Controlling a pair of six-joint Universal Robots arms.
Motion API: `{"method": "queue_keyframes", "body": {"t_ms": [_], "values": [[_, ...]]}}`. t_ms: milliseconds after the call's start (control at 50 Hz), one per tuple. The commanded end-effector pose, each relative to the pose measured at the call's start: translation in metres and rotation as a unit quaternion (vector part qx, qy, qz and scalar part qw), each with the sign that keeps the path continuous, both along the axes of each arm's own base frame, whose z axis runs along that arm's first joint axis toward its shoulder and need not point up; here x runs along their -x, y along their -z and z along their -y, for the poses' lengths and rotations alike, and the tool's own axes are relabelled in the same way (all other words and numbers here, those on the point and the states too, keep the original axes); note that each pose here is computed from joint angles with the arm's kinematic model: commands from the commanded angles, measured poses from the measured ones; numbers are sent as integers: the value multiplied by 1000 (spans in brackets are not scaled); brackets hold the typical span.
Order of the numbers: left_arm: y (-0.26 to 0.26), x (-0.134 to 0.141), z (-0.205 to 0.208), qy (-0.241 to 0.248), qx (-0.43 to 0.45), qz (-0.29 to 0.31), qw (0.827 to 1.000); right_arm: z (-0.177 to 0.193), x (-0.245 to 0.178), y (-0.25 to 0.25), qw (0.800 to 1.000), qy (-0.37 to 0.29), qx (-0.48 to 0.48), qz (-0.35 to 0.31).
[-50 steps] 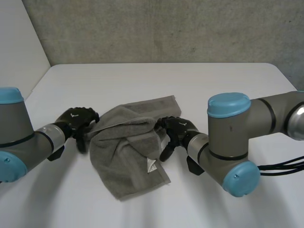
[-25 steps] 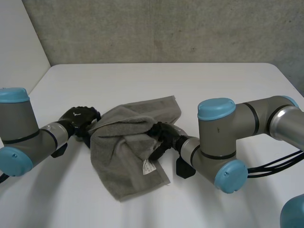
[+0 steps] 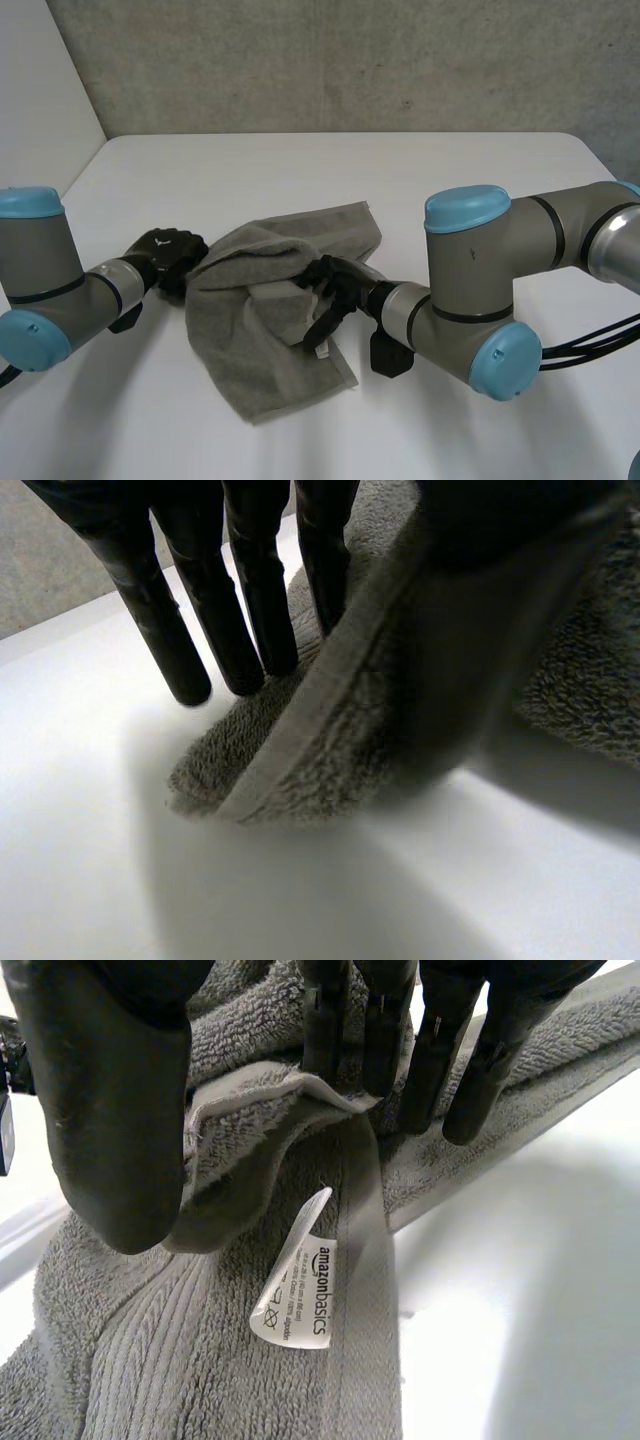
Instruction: Fold the towel.
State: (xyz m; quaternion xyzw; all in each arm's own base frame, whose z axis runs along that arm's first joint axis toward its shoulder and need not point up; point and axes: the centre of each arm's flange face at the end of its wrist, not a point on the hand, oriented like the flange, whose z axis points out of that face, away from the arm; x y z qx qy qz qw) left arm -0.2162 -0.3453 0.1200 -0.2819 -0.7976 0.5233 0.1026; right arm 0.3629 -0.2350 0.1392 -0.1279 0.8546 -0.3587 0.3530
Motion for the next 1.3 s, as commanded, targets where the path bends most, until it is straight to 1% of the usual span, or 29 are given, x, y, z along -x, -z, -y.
{"method": "queue_keyframes", "body": {"t_ms": [20,260,440,600,640,660,680,700,720,740,760,800,820,840,860,880,900,920,960,1020,1040,1080,1100,1140,1160,1200,1220,1260,1300], "values": [[-1,0,1,0,2,-1,1000,3,-1,0,1000,1,3,4],[-1,0,-2,1,-1,-1,1000,1,-9,28,1000,11,-28,0],[-4,0,2,0,7,-2,1000,9,-10,26,999,39,-10,8],[-45,5,36,-2,102,-17,995,36,-23,-36,994,34,76,66],[-87,8,55,-6,171,-33,985,58,-28,-86,984,19,148,94],[-87,8,55,-6,171,-33,985,58,-28,-86,984,18,148,94],[-114,9,62,-7,210,-43,977,71,-24,-115,978,6,185,101],[-144,10,66,-9,250,-58,967,71,-24,-115,977,6,185,101],[-144,10,66,-9,250,-58,966,87,-13,-150,966,1,231,112],[-175,10,68,-14,287,-77,955,102,2,-181,951,0,287,119],[-175,10,68,-14,287,-77,955,102,2,-181,950,0,287,119],[-243,7,65,-29,363,-135,921,106,13,-233,900,-9,419,117],[-244,7,65,-29,363,-135,921,106,13,-234,900,-9,420,117],[-273,4,59,-36,390,-171,904,99,18,-259,869,-8,485,96],[-296,1,53,-40,410,-205,888,99,18,-259,869,-8,486,96],[-297,1,53,-40,410,-205,888,93,25,-274,848,-6,526,64],[-313,-2,47,-41,418,-235,877,86,29,-284,831,-4,556,34],[-313,-2,47,-41,418,-236,876,86,29,-284,831,-4,556,33],[-325,-2,37,-34,411,-272,869,82,33,-288,812,-3,584,-16],[-312,-3,34,-37,384,-278,880,81,36,-283,814,-2,579,-42],[-312,-3,34,-38,384,-278,880,79,38,-273,824,-8,562,-73],[-273,-4,37,-52,329,-265,905,77,38,-263,831,-17,547,-98],[-273,-4,37,-52,329,-265,905,77,38,-263,831,-17,547,-99],[-222,-8,37,-70,259,-247,931,73,37,-227,849,-60,502,-155],[-222,-8,37,-71,258,-247,931,73,37,-227,849,-61,501,-155],[-167,-11,25,-68,177,-223,956,71,37,-211,854,-78,484,-173],[-166,-11,25,-68,176,-223,956,67,39,-197,860,-94,465,-189],[-113,-17,5,-60,93,-199,974,61,41,-181,865,-110,445,-206],[-90,-21,-7,-55,55,-189,979,49,46,-143,872,-146,404,-237]]}}
